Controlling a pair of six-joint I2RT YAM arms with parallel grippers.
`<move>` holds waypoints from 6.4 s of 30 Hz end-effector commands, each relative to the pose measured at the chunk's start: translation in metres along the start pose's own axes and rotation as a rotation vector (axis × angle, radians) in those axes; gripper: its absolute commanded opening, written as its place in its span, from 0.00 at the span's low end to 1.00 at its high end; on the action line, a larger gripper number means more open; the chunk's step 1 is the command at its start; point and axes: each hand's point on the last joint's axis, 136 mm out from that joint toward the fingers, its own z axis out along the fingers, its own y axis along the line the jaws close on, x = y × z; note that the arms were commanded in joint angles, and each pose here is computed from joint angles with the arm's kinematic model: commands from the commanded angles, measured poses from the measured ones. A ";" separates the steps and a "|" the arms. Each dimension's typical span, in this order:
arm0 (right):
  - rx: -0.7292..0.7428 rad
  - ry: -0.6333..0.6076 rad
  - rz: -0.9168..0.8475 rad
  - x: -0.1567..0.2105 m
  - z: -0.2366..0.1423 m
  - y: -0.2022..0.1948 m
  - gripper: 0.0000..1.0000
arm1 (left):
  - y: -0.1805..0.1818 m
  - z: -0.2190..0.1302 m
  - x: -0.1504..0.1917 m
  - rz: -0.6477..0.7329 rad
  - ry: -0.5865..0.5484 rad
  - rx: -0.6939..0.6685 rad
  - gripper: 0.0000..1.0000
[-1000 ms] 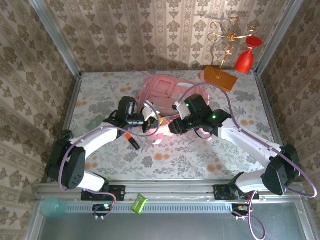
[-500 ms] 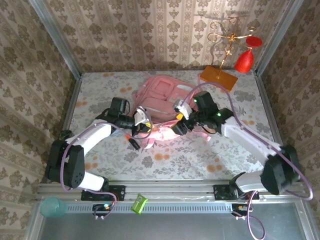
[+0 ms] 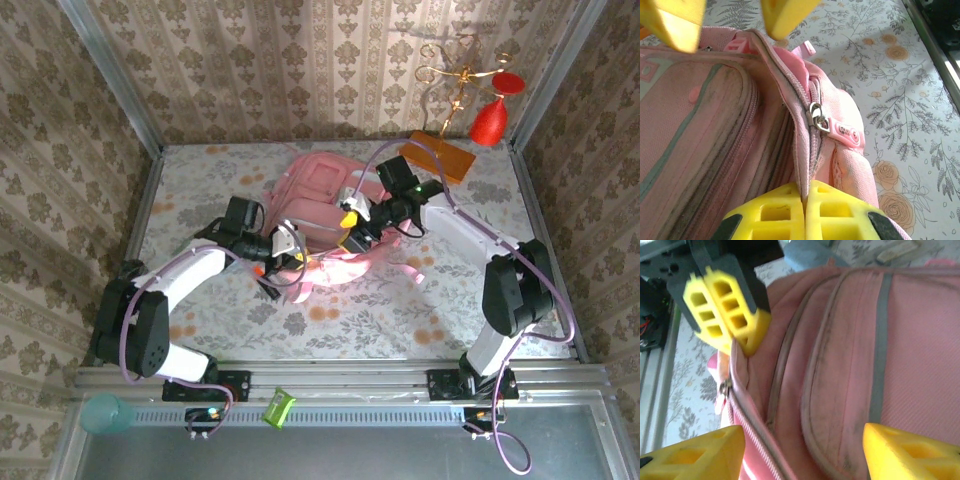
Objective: Pack books, pencil case, and school supplies into a backpack
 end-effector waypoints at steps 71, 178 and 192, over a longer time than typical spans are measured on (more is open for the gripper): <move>0.905 -0.175 -0.319 -0.006 -0.036 -0.024 0.39 | 0.006 -0.016 -0.060 0.002 -0.173 -0.060 0.00; 0.824 0.060 0.812 0.116 -0.059 -0.021 0.00 | -0.002 0.016 -0.025 0.079 0.095 -0.082 0.00; 0.956 0.145 0.980 0.175 -0.087 -0.138 0.00 | -0.021 -0.009 -0.049 0.123 -0.092 -0.016 0.00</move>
